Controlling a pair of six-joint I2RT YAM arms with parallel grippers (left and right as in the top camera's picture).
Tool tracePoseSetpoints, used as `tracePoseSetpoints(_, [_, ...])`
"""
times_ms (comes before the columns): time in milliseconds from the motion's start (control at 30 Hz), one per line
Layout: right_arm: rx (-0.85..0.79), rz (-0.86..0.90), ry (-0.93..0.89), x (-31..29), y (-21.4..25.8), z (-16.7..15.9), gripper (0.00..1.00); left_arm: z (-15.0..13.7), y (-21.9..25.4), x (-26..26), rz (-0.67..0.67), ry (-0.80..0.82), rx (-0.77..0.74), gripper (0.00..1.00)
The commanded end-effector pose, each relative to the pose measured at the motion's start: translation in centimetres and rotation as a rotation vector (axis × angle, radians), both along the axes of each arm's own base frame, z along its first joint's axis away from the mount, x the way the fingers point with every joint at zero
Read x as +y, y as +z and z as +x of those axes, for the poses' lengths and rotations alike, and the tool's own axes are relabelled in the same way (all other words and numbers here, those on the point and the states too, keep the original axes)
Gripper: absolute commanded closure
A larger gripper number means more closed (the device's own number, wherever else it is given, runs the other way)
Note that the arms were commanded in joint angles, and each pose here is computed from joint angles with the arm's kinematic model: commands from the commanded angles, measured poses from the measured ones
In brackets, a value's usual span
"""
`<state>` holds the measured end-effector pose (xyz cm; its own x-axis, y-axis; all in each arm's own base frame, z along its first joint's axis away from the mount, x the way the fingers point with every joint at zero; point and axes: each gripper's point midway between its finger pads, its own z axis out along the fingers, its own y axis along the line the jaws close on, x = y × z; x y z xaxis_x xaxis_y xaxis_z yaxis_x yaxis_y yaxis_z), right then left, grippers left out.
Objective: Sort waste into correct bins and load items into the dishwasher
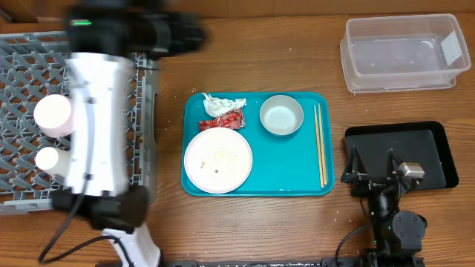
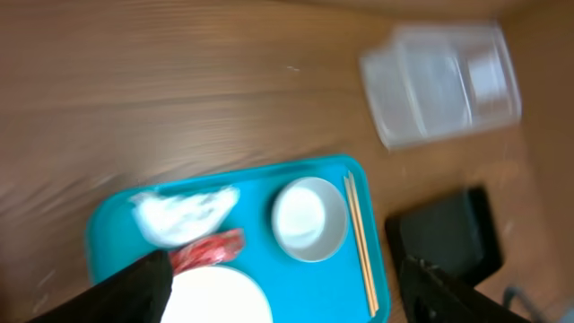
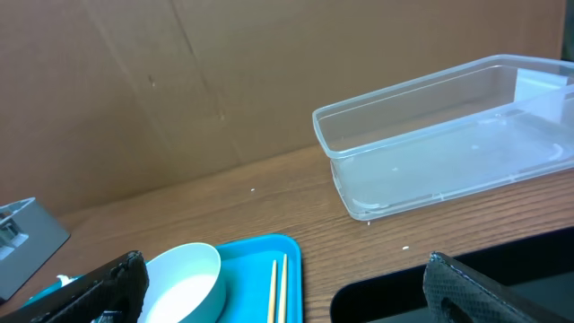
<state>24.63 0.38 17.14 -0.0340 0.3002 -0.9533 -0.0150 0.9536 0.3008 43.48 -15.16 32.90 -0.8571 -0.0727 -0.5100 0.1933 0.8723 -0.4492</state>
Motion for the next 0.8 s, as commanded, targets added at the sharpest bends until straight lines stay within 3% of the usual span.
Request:
tracePoseSetpoints(0, [-0.003,-0.004,-0.012,-0.2,-0.2,0.0,0.00,-0.4,-3.0,-6.7,0.254,-0.177,-0.091,0.14])
tracePoseSetpoints(133, [-0.003,-0.004,-0.012,-0.2,-0.2,0.0,0.00,-2.0,-7.7,-12.4,0.423,-0.377,-0.096,0.15])
tracePoseSetpoints(200, [-0.003,-0.004,-0.012,-0.2,-0.2,0.0,0.00,-2.8,-10.6,-14.6,0.488,-0.459,-0.074,0.20])
tracePoseSetpoints(367, [-0.003,-0.004,-0.012,-0.2,-0.2,0.0,0.00,-3.4,-17.1,-17.5,0.608,-0.531,-0.006,0.28])
tracePoseSetpoints(433, [-0.003,-0.004,-0.012,-0.2,-0.2,0.0,0.00,-3.6,-18.7,-18.1,0.621,-0.549,0.017,0.29])
tracePoseSetpoints(567, [-0.003,-0.004,-0.012,-0.2,-0.2,0.0,0.00,-4.5,-21.5,-19.0,0.621,-0.590,0.078,0.41])
tracePoseSetpoints(767, [-0.003,-0.004,-0.012,-0.2,-0.2,0.0,0.00,-6.1,-23.6,-20.4,0.553,-0.652,0.153,0.43])
